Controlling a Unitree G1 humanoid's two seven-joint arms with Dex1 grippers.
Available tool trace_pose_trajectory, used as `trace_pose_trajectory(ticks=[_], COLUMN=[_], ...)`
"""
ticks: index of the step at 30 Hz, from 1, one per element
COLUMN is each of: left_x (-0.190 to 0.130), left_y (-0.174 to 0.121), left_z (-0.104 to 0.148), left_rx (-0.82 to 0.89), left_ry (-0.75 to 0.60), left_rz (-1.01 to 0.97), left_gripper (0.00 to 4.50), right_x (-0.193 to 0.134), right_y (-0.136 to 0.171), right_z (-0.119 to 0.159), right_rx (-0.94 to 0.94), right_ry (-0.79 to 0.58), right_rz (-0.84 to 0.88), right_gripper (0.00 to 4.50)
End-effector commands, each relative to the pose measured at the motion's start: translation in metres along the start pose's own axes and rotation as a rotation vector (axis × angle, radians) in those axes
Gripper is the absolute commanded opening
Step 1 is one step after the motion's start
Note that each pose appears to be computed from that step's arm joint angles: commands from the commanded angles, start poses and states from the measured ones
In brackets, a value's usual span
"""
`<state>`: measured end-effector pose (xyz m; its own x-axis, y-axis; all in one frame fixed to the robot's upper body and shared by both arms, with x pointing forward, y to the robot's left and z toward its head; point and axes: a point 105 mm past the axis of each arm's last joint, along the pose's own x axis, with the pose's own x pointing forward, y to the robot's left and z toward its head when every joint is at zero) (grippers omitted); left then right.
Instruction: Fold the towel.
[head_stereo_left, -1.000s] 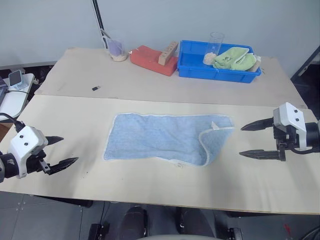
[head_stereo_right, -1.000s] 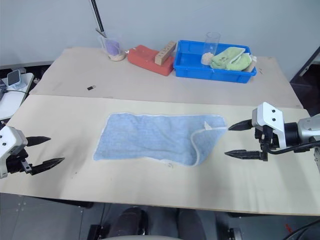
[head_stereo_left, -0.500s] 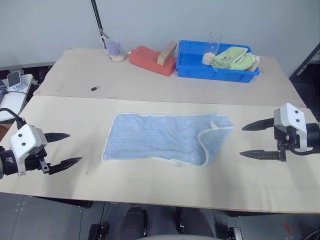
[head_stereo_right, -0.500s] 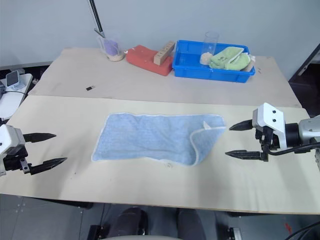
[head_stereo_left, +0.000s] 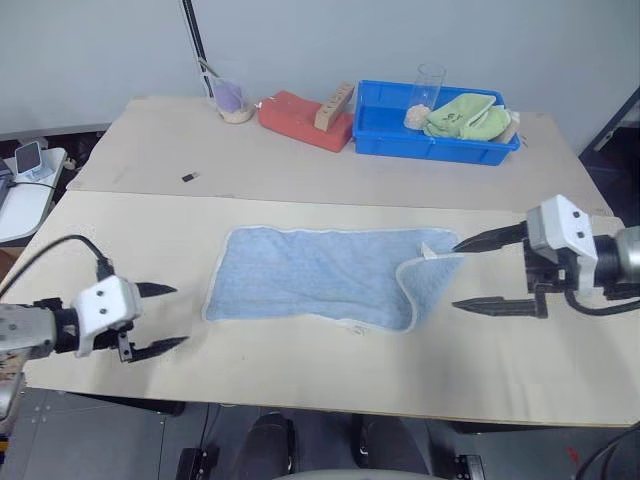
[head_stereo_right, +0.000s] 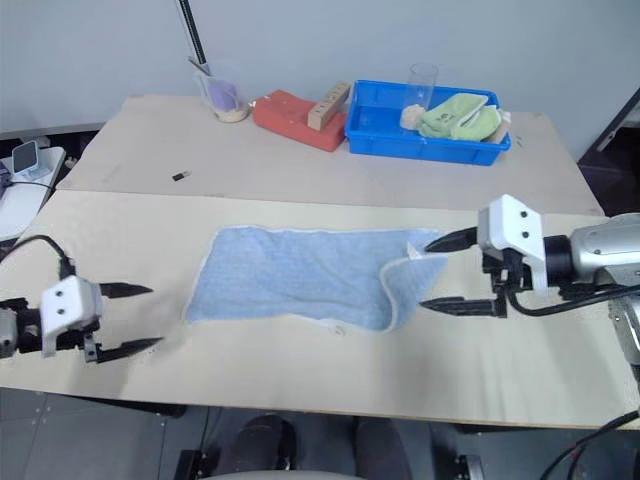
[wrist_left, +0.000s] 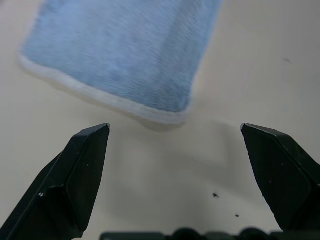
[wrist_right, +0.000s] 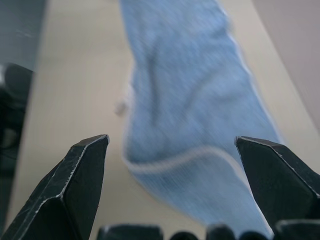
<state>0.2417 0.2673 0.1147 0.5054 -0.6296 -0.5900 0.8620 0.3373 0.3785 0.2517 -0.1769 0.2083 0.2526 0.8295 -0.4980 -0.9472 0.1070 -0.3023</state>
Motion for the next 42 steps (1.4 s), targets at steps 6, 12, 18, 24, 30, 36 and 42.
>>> trace_pose_trajectory(ticks=[6,12,18,24,30,36,42], left_x=[0.032,0.049,0.055,0.054,0.053,0.052,0.054], left_y=[0.013,0.012,0.01,0.008,0.009,0.015,0.015], left_z=[-0.008,0.001,0.001,-0.003,-0.002,0.007,0.005], left_rx=[0.066,0.012,0.022,0.012,0.003,0.003,0.006], left_ry=[-0.002,-0.042,-0.036,-0.022,-0.044,-0.092,-0.094], left_rz=[0.027,0.005,-0.021,-0.047,-0.046,-0.014,-0.013], left_gripper=[4.5,4.5,3.2,0.44,0.07,0.07,0.07], right_x=[0.016,0.025,0.03,0.03,0.033,0.046,0.063], right_y=[0.014,0.016,0.014,0.013,0.002,-0.049,-0.078], right_z=[0.031,0.04,0.041,0.042,0.029,-0.024,-0.05], right_rx=[-0.047,-0.059,-0.073,-0.08,-0.119,-0.098,-0.023], right_ry=[-0.087,-0.133,-0.144,-0.144,-0.09,0.116,0.168], right_rz=[0.08,0.11,0.122,0.125,0.073,-0.123,-0.166], right_gripper=[4.48,4.48,4.5,4.5,4.5,4.5,4.5])
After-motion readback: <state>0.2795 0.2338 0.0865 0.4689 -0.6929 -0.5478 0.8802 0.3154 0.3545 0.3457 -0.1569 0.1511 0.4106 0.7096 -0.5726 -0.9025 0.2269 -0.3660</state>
